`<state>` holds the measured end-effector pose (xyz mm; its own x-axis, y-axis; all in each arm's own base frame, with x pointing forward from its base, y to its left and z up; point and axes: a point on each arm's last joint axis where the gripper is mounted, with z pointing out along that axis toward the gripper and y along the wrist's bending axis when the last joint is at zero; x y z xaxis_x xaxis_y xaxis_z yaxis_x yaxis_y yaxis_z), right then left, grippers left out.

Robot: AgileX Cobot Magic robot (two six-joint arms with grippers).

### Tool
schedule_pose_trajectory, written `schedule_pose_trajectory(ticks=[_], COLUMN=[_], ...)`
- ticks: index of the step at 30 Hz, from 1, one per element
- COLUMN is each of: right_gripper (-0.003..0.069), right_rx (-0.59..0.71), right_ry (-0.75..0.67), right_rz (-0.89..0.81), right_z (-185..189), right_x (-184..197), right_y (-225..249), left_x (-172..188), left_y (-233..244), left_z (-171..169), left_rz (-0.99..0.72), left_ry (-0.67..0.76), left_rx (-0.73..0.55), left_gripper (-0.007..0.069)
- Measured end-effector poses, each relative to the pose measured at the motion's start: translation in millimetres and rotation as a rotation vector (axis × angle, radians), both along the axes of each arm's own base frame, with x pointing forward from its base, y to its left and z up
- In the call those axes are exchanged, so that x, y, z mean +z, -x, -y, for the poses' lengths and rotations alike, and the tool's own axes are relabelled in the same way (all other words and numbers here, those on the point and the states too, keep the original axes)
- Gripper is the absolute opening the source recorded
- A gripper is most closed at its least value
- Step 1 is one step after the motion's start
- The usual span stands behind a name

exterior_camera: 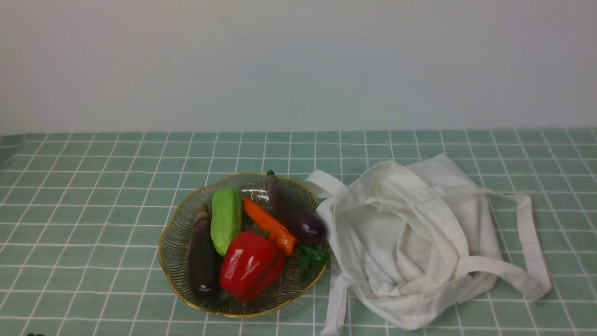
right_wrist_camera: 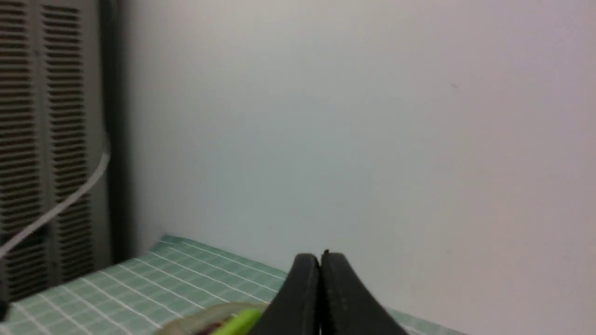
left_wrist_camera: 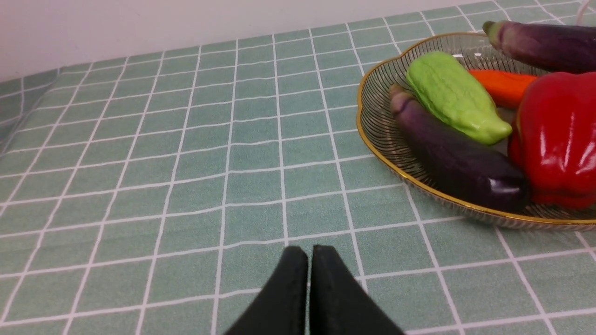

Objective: Take vegetables from cloth bag on blue coffee tablecloth place on plate.

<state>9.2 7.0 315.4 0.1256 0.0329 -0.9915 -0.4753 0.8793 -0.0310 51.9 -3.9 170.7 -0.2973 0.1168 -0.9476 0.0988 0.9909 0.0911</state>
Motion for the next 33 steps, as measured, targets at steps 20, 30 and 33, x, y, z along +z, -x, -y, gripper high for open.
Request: schedule_pose_trajectory(ticks=[20, 30, 33], right_gripper=[-0.0013, -0.0013, -0.0013], right_rx=[-0.539, -0.539, -0.539], right_ry=[0.149, 0.149, 0.149], right_rz=[-0.324, -0.324, -0.324], right_z=[10, 10, 10], right_x=[-135, -135, -135], right_y=[-45, -45, -45], left_x=[0, 0, 0], left_y=[0, 0, 0], left_z=[0, 0, 0], left_rz=[0.0, 0.0, 0.0], left_ry=[0.0, 0.0, 0.0], left_rx=[0.0, 0.0, 0.0], left_gripper=[-0.0008, -0.0008, -0.0008])
